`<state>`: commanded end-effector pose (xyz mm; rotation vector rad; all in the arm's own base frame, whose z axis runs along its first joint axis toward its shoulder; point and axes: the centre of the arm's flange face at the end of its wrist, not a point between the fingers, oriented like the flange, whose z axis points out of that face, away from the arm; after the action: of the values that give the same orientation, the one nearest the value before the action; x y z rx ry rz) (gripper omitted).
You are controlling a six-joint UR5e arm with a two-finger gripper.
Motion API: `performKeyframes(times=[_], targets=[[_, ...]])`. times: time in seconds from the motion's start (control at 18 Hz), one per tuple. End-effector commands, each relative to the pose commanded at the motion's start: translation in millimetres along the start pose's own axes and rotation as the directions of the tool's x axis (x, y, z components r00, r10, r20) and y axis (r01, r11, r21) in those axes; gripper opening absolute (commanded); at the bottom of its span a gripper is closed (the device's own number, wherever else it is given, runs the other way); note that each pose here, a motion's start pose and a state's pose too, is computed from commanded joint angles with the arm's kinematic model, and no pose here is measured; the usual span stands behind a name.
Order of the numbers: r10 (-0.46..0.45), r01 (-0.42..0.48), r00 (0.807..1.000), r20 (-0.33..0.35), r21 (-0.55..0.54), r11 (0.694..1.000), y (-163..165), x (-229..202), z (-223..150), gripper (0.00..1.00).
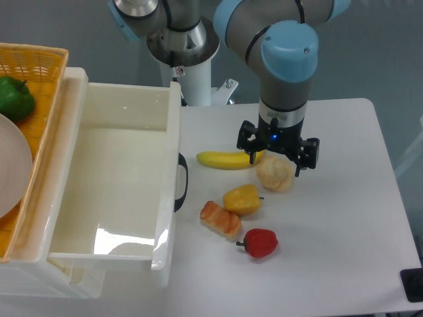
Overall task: Pick up the square bread
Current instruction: 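Move the gripper from above the round bun toward the square bread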
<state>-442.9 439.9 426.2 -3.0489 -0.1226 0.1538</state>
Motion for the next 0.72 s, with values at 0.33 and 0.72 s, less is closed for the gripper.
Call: performKeyframes(times=[0.33, 0.72], targets=[[-0.011, 0.011, 1.0, -0.002, -0.007, 1.0, 5, -6, 4, 1.0], [-0.028, 0.028, 0.999, -0.022, -0.026, 0.999, 11, -8, 29, 1.0]])
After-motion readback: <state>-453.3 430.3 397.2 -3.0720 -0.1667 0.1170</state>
